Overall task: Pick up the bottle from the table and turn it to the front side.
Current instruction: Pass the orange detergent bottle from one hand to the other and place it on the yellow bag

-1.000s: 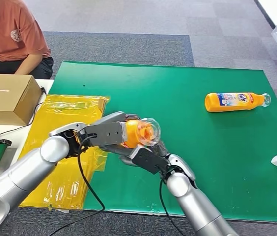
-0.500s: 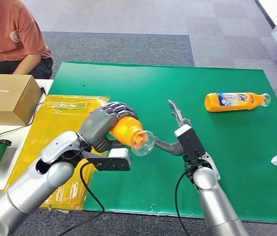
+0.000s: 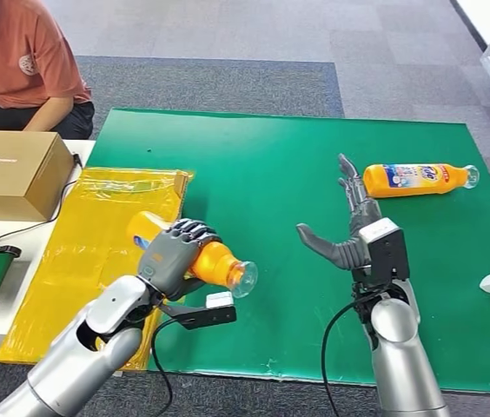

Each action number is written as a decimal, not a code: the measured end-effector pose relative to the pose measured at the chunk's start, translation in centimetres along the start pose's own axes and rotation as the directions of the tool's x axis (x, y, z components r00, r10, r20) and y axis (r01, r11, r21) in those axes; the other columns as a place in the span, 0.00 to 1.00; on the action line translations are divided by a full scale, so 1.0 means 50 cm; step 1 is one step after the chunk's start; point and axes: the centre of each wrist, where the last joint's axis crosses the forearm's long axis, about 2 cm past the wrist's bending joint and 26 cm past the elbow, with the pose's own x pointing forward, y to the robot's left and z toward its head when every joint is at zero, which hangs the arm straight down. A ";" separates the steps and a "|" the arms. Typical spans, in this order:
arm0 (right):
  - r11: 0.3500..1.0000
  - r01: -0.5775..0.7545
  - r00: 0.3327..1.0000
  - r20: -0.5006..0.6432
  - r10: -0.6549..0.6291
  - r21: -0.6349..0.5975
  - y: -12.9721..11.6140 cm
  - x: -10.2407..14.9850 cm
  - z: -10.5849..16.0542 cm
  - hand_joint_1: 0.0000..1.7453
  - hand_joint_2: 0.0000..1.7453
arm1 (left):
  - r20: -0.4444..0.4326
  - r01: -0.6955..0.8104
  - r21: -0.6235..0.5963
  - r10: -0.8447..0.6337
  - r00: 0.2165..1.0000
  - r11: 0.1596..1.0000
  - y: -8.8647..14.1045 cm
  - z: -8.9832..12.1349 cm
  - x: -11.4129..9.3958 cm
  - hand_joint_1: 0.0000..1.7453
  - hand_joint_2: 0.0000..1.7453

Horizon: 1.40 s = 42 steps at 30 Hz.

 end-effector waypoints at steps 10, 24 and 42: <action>1.000 0.022 0.992 0.127 -0.023 0.005 0.004 0.069 -0.021 0.00 1.00 | -0.225 0.013 -0.097 -0.035 0.974 0.995 -0.114 0.003 -0.038 1.00 1.00; 0.999 0.045 0.988 0.146 -0.046 0.011 0.012 0.081 -0.019 0.00 1.00 | -0.348 0.056 -0.076 -0.079 0.934 0.996 -0.145 0.000 -0.070 0.00 1.00; 0.998 0.022 0.996 0.082 -0.018 -0.053 0.013 0.056 0.049 0.00 1.00 | -0.131 -0.127 0.683 0.291 0.948 0.720 0.016 0.048 -0.010 0.00 1.00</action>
